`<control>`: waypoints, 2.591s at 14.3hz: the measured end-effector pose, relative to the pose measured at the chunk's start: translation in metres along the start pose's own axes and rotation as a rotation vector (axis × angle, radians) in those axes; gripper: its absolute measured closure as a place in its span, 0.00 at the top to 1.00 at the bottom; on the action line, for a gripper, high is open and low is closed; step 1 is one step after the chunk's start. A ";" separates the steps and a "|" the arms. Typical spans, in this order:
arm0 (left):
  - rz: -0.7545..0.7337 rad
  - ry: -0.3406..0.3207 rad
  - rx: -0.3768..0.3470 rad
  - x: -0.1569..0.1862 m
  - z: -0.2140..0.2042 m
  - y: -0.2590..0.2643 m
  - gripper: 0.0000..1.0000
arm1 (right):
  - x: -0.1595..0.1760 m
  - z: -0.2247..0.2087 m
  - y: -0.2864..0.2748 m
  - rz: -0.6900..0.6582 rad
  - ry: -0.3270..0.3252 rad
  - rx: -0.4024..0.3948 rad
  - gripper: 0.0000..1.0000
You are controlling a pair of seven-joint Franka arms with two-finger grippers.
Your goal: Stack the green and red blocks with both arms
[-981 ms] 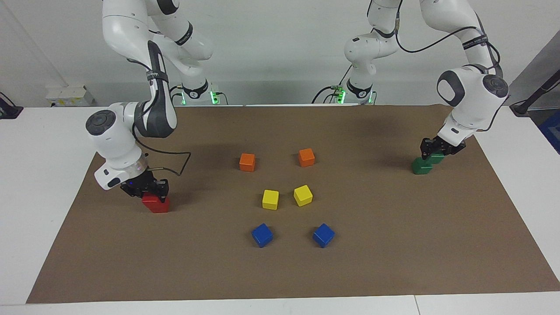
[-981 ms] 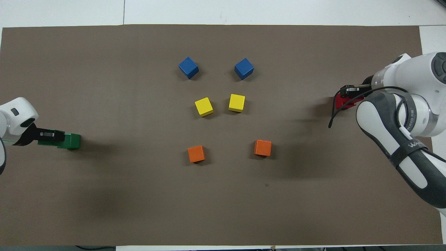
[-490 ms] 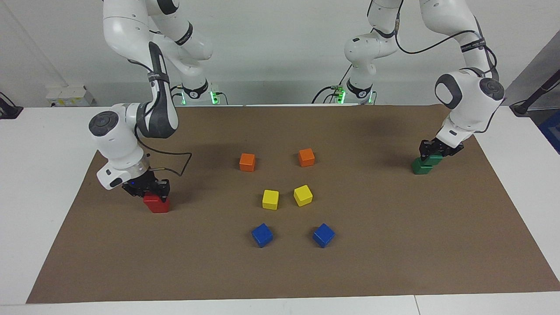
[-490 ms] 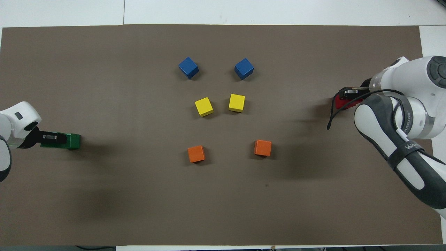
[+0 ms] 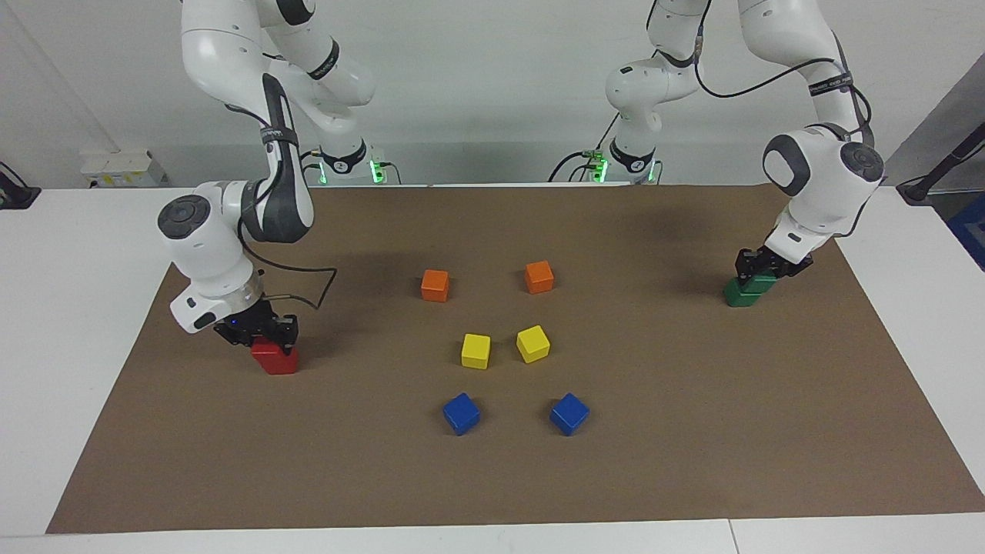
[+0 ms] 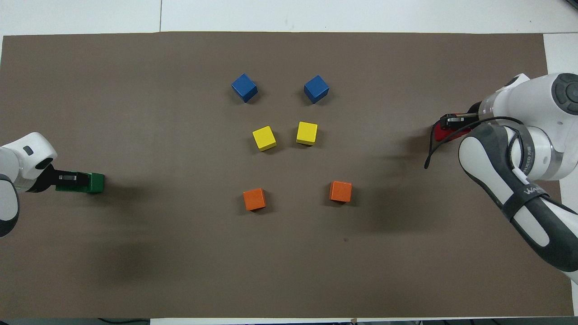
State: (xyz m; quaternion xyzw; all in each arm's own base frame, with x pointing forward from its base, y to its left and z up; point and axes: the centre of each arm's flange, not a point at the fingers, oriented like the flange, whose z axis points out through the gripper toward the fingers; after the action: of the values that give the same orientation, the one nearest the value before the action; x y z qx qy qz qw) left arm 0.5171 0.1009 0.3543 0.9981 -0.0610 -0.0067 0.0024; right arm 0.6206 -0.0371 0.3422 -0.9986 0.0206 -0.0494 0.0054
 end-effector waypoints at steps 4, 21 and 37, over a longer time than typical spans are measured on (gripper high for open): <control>-0.001 0.020 0.005 0.000 0.003 0.000 0.55 | 0.000 0.000 0.004 0.005 0.007 -0.002 0.55; 0.001 -0.026 -0.009 0.016 -0.064 -0.004 1.00 | -0.003 0.000 0.004 0.000 0.030 -0.008 0.55; -0.097 -0.082 -0.012 0.045 -0.244 0.075 1.00 | -0.011 0.009 0.001 -0.008 0.008 -0.009 0.93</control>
State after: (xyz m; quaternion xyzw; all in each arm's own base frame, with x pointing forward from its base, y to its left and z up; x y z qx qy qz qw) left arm 0.5562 0.0220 0.5978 0.9987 -0.0128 -0.0482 0.0055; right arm 0.6103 -0.0371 0.3325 -0.9984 0.0169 -0.0531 0.0006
